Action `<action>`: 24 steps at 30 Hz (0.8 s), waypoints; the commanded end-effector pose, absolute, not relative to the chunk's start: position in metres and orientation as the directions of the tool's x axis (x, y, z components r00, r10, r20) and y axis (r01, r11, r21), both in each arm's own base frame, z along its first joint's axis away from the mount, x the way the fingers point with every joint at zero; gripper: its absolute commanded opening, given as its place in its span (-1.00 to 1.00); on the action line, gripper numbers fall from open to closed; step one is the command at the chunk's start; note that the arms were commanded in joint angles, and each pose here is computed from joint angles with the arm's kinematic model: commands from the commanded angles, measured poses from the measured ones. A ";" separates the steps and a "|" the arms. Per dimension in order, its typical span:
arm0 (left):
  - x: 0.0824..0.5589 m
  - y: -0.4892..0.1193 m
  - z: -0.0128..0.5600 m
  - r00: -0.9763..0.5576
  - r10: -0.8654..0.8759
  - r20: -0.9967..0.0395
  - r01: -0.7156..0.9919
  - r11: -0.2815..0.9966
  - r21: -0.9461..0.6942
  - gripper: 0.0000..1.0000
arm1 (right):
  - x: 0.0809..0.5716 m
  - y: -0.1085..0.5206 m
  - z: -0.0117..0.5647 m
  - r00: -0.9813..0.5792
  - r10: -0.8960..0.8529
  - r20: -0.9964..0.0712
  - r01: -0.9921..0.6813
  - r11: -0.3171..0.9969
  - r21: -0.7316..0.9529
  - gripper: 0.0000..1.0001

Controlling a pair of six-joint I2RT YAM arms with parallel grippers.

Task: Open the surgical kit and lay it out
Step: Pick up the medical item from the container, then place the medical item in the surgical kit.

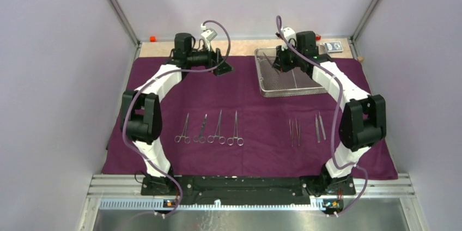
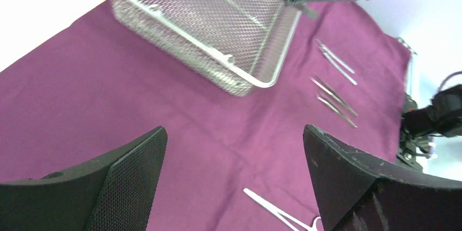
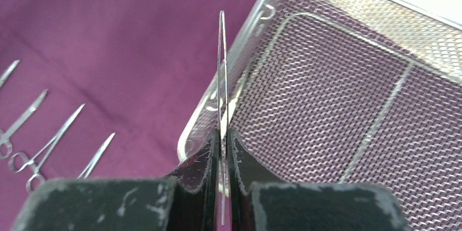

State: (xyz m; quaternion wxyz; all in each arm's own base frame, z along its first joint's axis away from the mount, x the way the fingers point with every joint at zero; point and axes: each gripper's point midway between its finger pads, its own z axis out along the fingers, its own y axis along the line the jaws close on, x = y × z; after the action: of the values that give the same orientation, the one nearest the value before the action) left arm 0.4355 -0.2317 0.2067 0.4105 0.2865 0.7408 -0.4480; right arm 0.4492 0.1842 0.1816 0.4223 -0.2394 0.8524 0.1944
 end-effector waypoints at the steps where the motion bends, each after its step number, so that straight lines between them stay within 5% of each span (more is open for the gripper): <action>1: 0.416 -0.272 0.241 -0.449 0.017 -0.894 0.856 0.297 -0.424 0.98 | 0.431 0.203 0.231 -0.424 -0.127 -0.897 -0.638 0.744 0.197 -1.00; 17: 0.375 -0.346 0.256 -0.564 -0.079 -0.822 0.814 0.119 -0.569 0.92 | 0.374 0.223 0.239 -0.496 0.064 -0.866 -0.637 0.651 0.413 -1.00; 24: 0.381 -0.351 0.249 -0.582 -0.082 -0.809 0.794 0.156 -0.587 0.90 | 0.370 0.216 0.223 -0.541 0.051 -0.840 -0.567 0.715 0.409 -1.00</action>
State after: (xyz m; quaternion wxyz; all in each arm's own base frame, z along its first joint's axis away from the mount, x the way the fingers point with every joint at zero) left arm 0.3768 -0.3453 0.2417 0.3547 0.2667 0.6748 -0.5896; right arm 0.3755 0.2149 0.2056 0.4307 -0.1643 0.8144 0.3525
